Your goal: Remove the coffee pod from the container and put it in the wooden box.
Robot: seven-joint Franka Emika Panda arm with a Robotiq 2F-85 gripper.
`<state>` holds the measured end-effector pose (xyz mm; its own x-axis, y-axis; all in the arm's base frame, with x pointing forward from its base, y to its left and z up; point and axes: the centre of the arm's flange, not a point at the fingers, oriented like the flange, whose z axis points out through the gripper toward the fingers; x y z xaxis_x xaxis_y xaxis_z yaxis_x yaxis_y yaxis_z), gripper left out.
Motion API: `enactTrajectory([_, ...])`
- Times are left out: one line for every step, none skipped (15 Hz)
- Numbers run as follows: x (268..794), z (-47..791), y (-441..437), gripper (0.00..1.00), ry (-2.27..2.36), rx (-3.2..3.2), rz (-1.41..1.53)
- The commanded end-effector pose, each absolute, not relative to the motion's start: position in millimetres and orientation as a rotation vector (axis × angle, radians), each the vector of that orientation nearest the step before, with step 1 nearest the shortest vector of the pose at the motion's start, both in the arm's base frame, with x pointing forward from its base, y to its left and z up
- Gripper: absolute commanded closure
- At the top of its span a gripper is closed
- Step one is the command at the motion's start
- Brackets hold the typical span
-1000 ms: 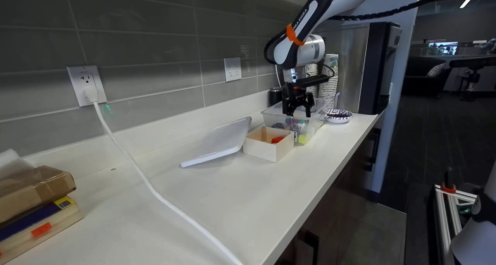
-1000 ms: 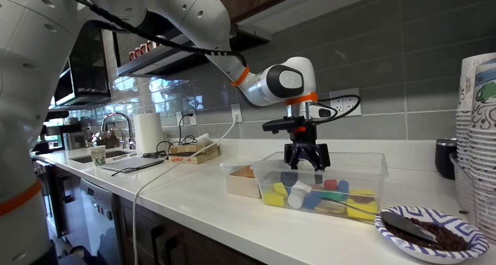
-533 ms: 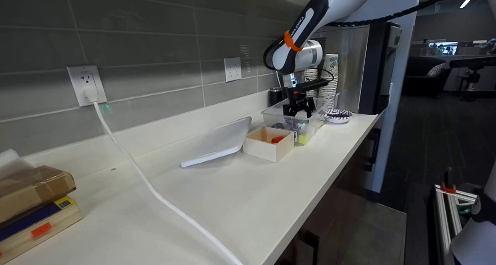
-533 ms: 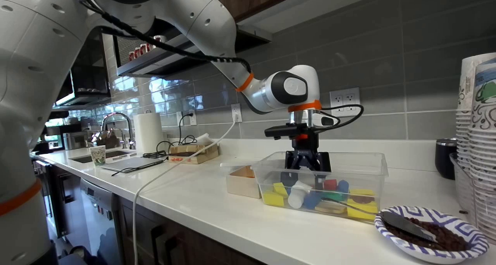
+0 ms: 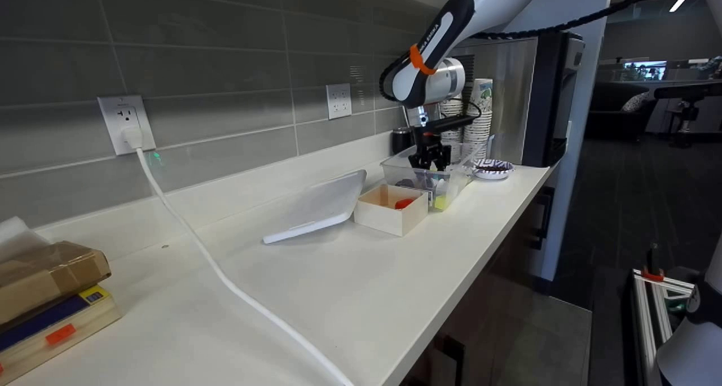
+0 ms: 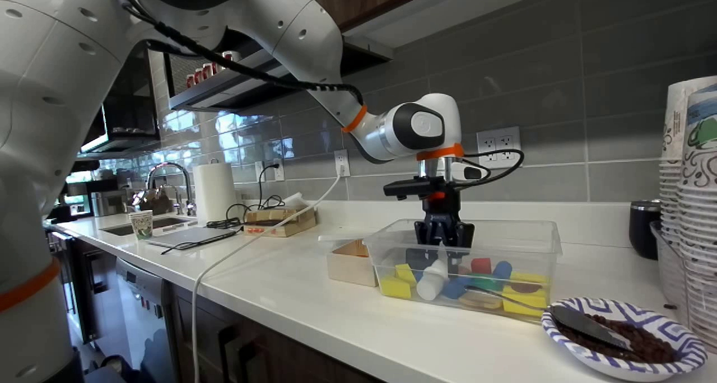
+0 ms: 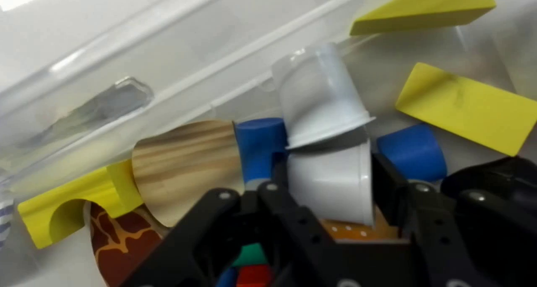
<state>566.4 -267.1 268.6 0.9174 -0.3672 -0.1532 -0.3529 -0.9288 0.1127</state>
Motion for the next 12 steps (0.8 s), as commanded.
enactTrajectory([574.0,266.3,-269.9,0.76,-0.595,3.008,-0.267])
enactTrajectory([574.0,266.2,-270.0,0.76,-0.593,3.009,-0.268])
enactTrajectory([573.9,266.1,-270.1,0.76,-0.594,3.010,-0.269])
enactTrajectory([572.9,267.6,-269.4,0.76,-0.592,3.011,-0.267])
enactTrajectory([571.7,270.3,-268.6,0.77,-0.590,3.011,-0.262])
enactTrajectory([569.5,276.4,-267.8,0.77,-0.596,3.006,-0.235])
enactTrajectory([567.2,282.5,-267.6,0.77,-0.595,3.005,-0.217])
enactTrajectory([565.4,287.7,-267.8,0.77,-0.597,3.003,-0.198])
enactTrajectory([562.9,294.9,-267.7,0.77,-0.606,3.003,-0.174])
enactTrajectory([561.2,301.4,-267.6,0.77,-0.610,3.002,-0.145])
enactTrajectory([560.2,308.2,-267.4,0.77,-0.612,3.002,-0.119])
enactTrajectory([559.7,314.5,-267.2,0.77,-0.614,3.002,-0.097])
